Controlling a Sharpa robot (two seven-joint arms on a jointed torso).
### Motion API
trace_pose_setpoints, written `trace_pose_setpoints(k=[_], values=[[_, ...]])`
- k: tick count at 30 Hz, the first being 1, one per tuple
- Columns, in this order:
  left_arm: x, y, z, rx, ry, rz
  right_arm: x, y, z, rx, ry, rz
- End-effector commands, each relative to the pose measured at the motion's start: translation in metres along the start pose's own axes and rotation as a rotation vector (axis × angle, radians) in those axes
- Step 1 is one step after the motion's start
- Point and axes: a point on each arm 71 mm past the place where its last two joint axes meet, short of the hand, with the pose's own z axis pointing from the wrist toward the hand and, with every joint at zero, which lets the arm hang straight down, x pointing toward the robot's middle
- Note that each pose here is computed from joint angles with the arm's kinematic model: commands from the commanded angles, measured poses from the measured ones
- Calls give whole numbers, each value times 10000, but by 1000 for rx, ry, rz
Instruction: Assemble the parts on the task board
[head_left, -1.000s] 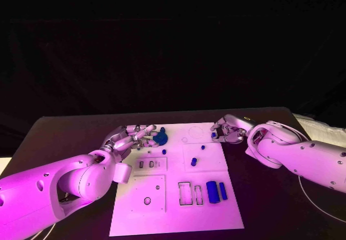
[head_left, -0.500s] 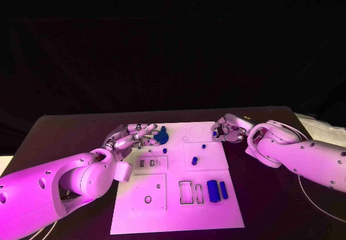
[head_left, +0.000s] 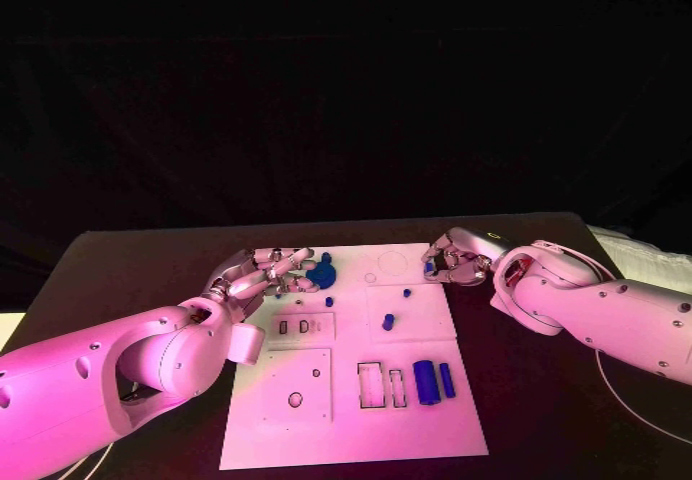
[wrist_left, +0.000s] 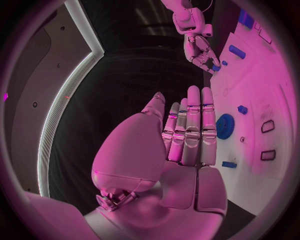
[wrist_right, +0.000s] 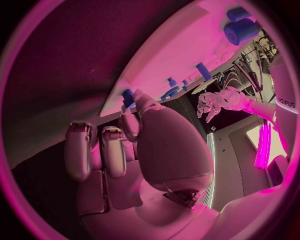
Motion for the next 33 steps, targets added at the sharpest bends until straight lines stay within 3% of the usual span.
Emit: trace_pose_setpoints(k=[1,20,29,33], values=[[26,-6,2,6,22,-4,26,-1,7,5,22,-18],[18,-6,1,5,20,-3,43,-1,14,9,21,-20],[8,-7,3,6,16,-2,14,39,16,-4,-30,0],[-12,-6,7,8,11,0,-2,59,14,54,-42,100]])
